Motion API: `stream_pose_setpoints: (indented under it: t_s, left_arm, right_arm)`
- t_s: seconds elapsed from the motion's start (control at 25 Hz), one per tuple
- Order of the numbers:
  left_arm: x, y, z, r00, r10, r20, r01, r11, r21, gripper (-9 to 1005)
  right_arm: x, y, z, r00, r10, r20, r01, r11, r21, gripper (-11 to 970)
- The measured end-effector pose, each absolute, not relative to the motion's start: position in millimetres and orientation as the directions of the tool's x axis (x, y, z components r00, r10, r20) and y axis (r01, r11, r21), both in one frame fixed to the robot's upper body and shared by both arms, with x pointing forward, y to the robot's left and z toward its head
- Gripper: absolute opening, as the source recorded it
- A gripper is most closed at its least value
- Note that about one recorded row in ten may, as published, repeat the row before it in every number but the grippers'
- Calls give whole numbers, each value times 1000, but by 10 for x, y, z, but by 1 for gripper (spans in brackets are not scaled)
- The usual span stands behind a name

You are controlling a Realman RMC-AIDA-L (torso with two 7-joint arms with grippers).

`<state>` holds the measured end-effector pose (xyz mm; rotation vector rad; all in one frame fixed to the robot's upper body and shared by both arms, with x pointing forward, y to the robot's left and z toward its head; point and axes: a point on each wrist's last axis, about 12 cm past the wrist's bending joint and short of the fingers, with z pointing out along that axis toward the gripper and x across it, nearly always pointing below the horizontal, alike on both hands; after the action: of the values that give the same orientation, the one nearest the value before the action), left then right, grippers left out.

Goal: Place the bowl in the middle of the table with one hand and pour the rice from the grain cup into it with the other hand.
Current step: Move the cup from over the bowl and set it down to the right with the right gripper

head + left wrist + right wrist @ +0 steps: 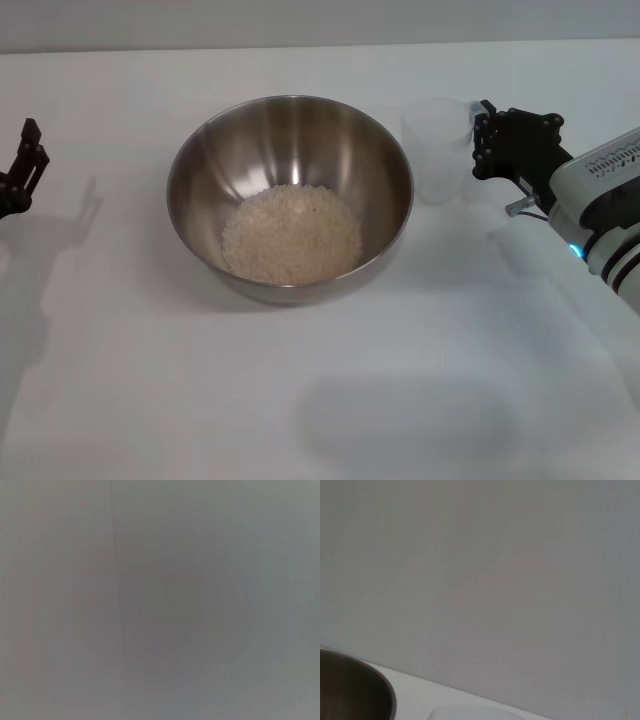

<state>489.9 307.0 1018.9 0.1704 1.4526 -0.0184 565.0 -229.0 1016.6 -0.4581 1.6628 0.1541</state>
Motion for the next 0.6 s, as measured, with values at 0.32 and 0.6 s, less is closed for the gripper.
stream_pose_setpoints:
  t_s: [0.32, 0.6]
  left_arm:
    - [4898, 3066, 10186, 119, 91, -989, 118, 987, 105, 802]
    - [4908, 3054, 10190, 121, 90, -989, 121, 987, 104, 802]
  right_arm:
    - [5647, -2276, 10156, -84, -214, -973, -392, 905, -165, 125]
    - [5640, -2267, 10149, -88, -214, -973, -394, 904, -163, 148]
